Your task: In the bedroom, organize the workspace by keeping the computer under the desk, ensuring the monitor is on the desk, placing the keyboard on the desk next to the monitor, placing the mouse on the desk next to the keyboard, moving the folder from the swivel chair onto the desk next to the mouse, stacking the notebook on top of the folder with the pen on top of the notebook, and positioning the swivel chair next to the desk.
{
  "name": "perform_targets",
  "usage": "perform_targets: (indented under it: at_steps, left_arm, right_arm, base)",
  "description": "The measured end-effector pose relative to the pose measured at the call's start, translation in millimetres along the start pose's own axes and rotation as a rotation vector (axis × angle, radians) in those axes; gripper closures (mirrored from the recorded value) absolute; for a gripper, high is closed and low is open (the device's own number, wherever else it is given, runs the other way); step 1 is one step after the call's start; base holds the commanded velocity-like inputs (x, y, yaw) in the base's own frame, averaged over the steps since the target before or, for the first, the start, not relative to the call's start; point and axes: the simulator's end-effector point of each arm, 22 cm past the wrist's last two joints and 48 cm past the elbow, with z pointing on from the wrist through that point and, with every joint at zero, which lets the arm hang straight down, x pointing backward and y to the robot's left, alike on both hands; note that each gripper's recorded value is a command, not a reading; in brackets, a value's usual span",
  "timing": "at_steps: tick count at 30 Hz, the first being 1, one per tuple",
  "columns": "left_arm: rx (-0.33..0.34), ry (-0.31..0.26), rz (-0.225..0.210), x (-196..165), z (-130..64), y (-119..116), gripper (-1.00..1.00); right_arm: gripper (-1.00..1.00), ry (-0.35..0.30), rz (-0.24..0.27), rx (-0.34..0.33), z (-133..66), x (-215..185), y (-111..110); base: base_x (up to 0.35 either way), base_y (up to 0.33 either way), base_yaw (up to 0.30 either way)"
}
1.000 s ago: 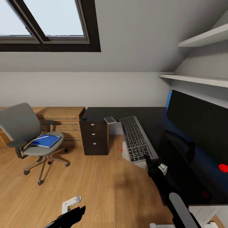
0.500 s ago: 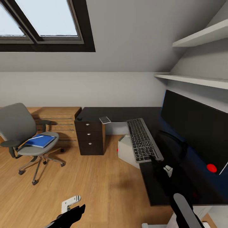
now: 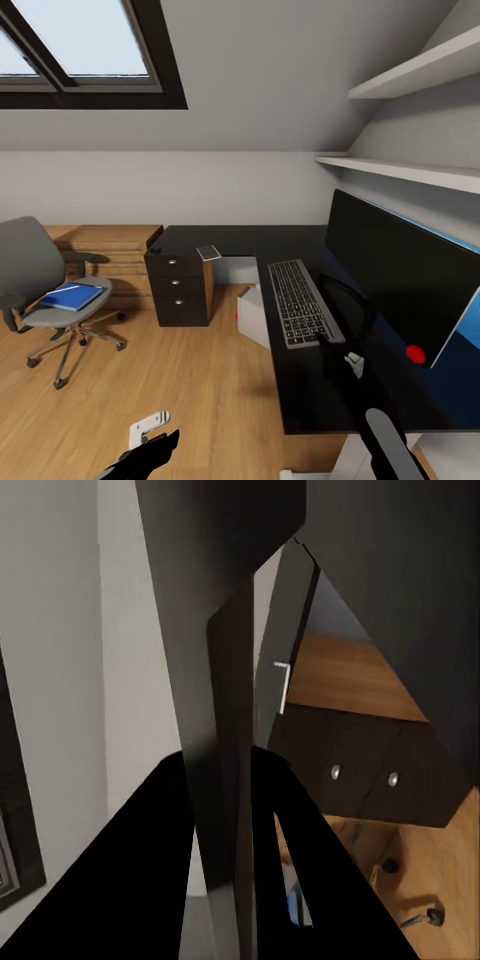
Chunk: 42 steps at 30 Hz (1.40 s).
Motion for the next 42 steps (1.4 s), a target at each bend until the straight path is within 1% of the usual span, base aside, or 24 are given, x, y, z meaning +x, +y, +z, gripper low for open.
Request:
perform_targets:
  at_steps: [3,7,11,18,30,36,38,40,42]
  left_arm:
    - [0.000,0.000,-0.001,-0.1,0.0,0.3,-1.00]
    - [-0.002,-0.001,0.001,-0.8,0.0,2.0,-1.00]
    - [-0.003,-0.002,0.001,-1.3,-0.1,2.5,-1.00]
    - [-0.014,-0.008,-0.012,-4.5,-0.4,9.3,-1.00]
    - [-0.017,-0.010,-0.015,-5.5,-0.5,11.2,-1.00]
    - [-0.025,-0.013,-0.024,-6.8,-0.5,15.9,-1.00]
    - [-0.029,-0.015,-0.031,-7.7,-0.7,18.8,-1.00]
    - [-0.033,-0.017,-0.036,-8.6,-0.9,21.5,-1.00]
    - [-0.040,-0.019,-0.044,-9.9,-0.9,26.1,-1.00]
  right_arm:
    - [1.00,0.000,0.001,0.009,-0.1,0.1,-2.7]
    - [1.00,-0.001,0.002,0.049,-0.4,-0.3,-12.0]
    - [1.00,-0.002,0.005,0.064,-0.6,-0.4,-15.3]
    - [1.00,-0.012,0.048,0.111,-1.2,-2.7,-25.4]
    - [1.00,-0.016,0.064,0.119,-1.3,-3.0,-27.4]
    - [1.00,-0.037,0.071,0.131,-3.1,-12.3,-32.1]
    - [1.00,-0.040,0.084,0.131,-3.4,-13.3,-32.3]
    - [1.00,-0.044,0.109,0.127,-3.5,-14.1,-31.6]
    - [1.00,-0.048,0.146,0.122,-3.5,-14.9,-31.2]
  base:
    - [0.000,-0.019,0.000]
    - [0.000,-0.004,0.000]
    - [0.000,0.000,0.000]
    - [0.000,0.000,0.000]
    - [0.000,0.000,0.000]
    - [0.014,-0.005,0.000]
    - [0.162,-0.094,0.000]
    - [0.197,-0.124,0.000]
    - [0.108,-0.071,0.000]
